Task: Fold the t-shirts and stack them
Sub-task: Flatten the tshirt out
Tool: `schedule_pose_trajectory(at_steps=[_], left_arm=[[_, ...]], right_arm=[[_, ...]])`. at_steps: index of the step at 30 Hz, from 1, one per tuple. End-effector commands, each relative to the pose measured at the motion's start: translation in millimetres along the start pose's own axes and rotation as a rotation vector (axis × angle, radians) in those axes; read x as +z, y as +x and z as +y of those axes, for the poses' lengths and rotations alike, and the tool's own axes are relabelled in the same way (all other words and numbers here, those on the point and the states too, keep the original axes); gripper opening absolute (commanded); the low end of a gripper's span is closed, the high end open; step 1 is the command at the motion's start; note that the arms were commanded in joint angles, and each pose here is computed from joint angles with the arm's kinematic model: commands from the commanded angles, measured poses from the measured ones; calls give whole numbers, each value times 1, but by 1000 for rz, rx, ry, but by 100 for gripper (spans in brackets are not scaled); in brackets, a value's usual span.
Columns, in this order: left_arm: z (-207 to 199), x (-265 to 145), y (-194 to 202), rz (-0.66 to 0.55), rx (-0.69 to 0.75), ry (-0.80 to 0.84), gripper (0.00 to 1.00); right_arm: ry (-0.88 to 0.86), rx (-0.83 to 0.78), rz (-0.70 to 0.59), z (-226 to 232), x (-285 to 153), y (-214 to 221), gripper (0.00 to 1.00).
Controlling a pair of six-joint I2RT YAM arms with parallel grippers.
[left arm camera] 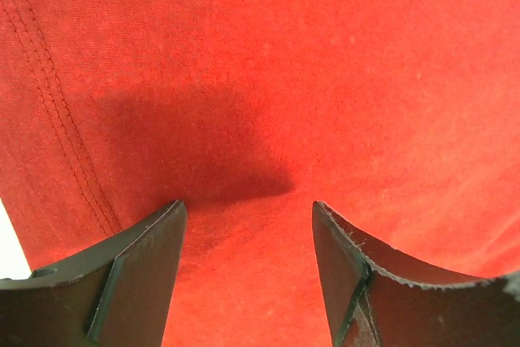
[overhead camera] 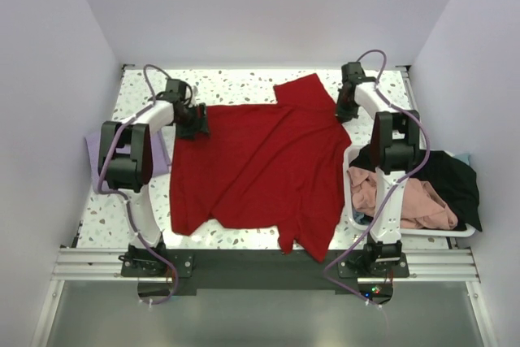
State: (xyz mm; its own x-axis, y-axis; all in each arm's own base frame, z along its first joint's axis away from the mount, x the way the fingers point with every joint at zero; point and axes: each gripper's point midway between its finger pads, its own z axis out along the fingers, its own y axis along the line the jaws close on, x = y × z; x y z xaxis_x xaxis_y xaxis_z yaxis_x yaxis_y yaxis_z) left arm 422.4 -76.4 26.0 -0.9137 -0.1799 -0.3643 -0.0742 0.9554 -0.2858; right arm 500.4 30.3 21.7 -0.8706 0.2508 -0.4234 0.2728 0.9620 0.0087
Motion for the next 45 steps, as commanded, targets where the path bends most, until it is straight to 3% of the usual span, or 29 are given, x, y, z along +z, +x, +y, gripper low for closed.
schedule_pose_trajectory(at_steps=[1,6,9,15,22,34,45], left_arm=[[-22,4,-23,-42,34,18,69],[0,-9,-55,-139,50,-132,67],[13,-16,-81,-230,29,-206,59],[30,-10,-111,-296,-34,-195,50],[21,18,-134,-305,-21,-131,36],[33,39,-144,-298,-26,-183,32],[29,35,-152,-323,-1,-172,0]], right_arm=[[98,14,55,-41,5,6,0],[89,10,60,-41,4,5,0],[84,16,70,-40,4,9,0],[84,3,83,-42,3,14,0],[88,-11,96,-43,3,19,0],[71,-10,114,-41,6,24,0],[66,-3,125,-41,10,27,0]])
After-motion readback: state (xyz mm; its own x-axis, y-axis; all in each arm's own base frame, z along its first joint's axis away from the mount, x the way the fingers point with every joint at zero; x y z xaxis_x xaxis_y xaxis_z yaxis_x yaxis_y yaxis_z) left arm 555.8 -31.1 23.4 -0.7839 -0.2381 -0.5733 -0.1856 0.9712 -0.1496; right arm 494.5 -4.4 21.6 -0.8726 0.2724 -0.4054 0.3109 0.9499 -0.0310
